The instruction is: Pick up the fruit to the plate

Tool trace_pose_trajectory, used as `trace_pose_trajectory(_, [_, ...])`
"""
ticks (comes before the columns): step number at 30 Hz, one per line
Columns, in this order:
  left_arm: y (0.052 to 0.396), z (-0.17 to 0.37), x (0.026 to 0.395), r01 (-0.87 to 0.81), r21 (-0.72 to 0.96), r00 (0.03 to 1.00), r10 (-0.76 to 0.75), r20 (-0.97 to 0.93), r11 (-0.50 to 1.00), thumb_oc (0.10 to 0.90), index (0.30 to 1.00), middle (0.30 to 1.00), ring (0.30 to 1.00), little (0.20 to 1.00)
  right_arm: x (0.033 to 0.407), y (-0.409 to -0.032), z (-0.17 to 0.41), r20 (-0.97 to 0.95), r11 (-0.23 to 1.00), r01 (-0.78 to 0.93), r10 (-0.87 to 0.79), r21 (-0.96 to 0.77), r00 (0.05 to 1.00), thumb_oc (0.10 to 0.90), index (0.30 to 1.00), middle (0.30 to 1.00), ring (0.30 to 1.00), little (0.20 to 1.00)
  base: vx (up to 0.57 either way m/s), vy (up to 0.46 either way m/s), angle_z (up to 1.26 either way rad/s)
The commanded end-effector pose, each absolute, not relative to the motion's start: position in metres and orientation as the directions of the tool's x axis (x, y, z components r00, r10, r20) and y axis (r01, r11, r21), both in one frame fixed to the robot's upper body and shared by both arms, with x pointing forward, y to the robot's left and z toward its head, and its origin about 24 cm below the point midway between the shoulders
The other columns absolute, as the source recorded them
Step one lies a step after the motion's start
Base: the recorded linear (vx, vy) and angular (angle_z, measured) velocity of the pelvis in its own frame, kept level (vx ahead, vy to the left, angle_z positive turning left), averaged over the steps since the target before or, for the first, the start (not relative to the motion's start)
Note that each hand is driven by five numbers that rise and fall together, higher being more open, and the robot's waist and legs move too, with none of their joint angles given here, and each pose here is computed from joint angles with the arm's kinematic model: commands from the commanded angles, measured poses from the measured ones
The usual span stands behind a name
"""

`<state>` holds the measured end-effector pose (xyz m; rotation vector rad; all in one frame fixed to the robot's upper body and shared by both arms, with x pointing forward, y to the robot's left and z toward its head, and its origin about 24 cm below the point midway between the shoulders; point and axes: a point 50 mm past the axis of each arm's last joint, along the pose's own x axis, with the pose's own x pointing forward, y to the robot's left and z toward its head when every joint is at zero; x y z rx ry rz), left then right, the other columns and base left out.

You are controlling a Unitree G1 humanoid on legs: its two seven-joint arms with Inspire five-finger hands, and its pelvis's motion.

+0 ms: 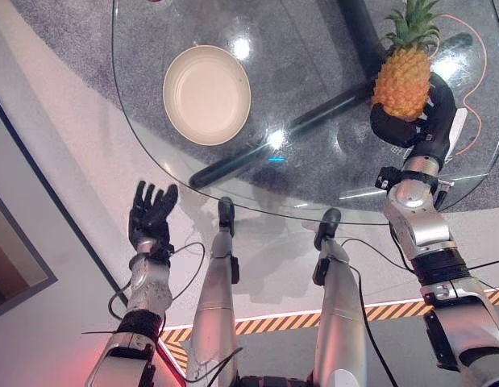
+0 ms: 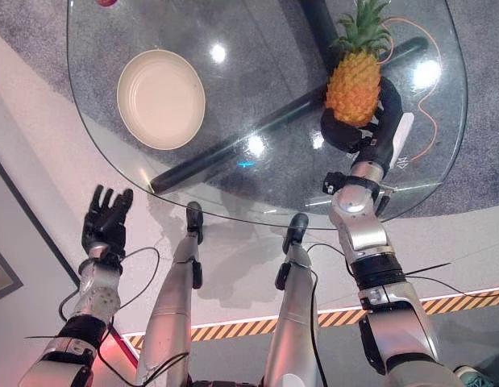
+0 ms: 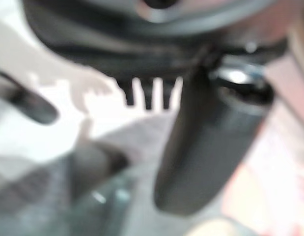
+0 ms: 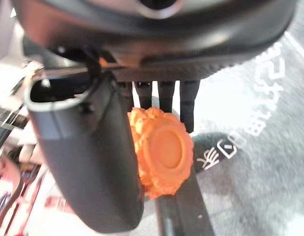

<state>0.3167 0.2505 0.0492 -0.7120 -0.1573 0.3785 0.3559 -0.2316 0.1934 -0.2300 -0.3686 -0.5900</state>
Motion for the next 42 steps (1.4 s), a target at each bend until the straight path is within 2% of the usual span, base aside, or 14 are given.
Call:
trace_pose_trajectory(1, [0.284,0.095,0.316,-0.296,-0.682,0.817,0.547,0.183,0.669,0.800,0.900,0.900,0.900,0.900,0.336,-0.229,0.243,0.668,0.783,0.614,-0.406,-0.097,0.623,0.100,0.300,0.300,0.300,0.200,0.00,0.000,0.00])
trace_pose_trajectory(7, [0.291,0.134,0.317,-0.302,-0.698,0.714,0.640,0.285,0.649,0.800,0.900,0.900,0.900,0.900,0.329,-0.223,0.247,0.718,0.771,0.629,-0.381,-0.101,0.583,0.100,0.300,0.300,0.300,0.200,-0.03,-0.035,0.00])
trace_pose_trajectory(12, [0.289,0.172,0.311,-0.291,-0.709,0.582,0.707,0.402,0.643,0.800,0.900,0.900,0.900,0.900,0.323,-0.218,0.251,0.753,0.771,0.633,-0.376,-0.070,0.541,0.100,0.300,0.300,0.300,0.200,-0.02,-0.036,0.01])
trace_pose_trajectory(15, [0.285,0.191,0.306,-0.265,-0.711,0.516,0.719,0.466,0.651,0.800,0.900,0.900,0.900,0.900,0.319,-0.215,0.253,0.773,0.770,0.636,-0.378,-0.043,0.510,0.100,0.300,0.300,0.300,0.200,-0.02,-0.042,0.00])
trace_pose_trajectory(19, [0.273,0.214,0.303,-0.187,-0.679,0.474,0.671,0.570,0.710,0.800,0.900,0.900,0.900,0.900,0.314,-0.207,0.259,0.811,0.762,0.647,-0.364,-0.022,0.458,0.100,0.300,0.300,0.300,0.200,-0.01,-0.011,0.00])
trace_pose_trajectory(26, [0.236,0.247,0.310,0.083,-0.513,0.547,0.391,0.740,0.854,0.800,0.900,0.900,0.900,0.900,0.309,-0.198,0.275,0.869,0.757,0.652,-0.299,-0.034,0.393,0.100,0.300,0.300,0.300,0.200,-0.01,0.000,0.00])
trace_pose_trajectory(30, [0.218,0.255,0.316,0.185,-0.445,0.580,0.268,0.769,0.876,0.800,0.900,0.900,0.900,0.900,0.310,-0.194,0.281,0.880,0.759,0.649,-0.273,-0.051,0.388,0.100,0.300,0.300,0.300,0.200,0.00,0.000,0.00])
trace_pose_trajectory(42, [0.182,0.270,0.331,0.365,-0.394,0.649,0.073,0.757,0.843,0.800,0.900,0.900,0.900,0.900,0.308,-0.182,0.295,0.917,0.774,0.628,-0.191,-0.078,0.349,0.100,0.300,0.300,0.300,0.200,0.00,0.009,0.00])
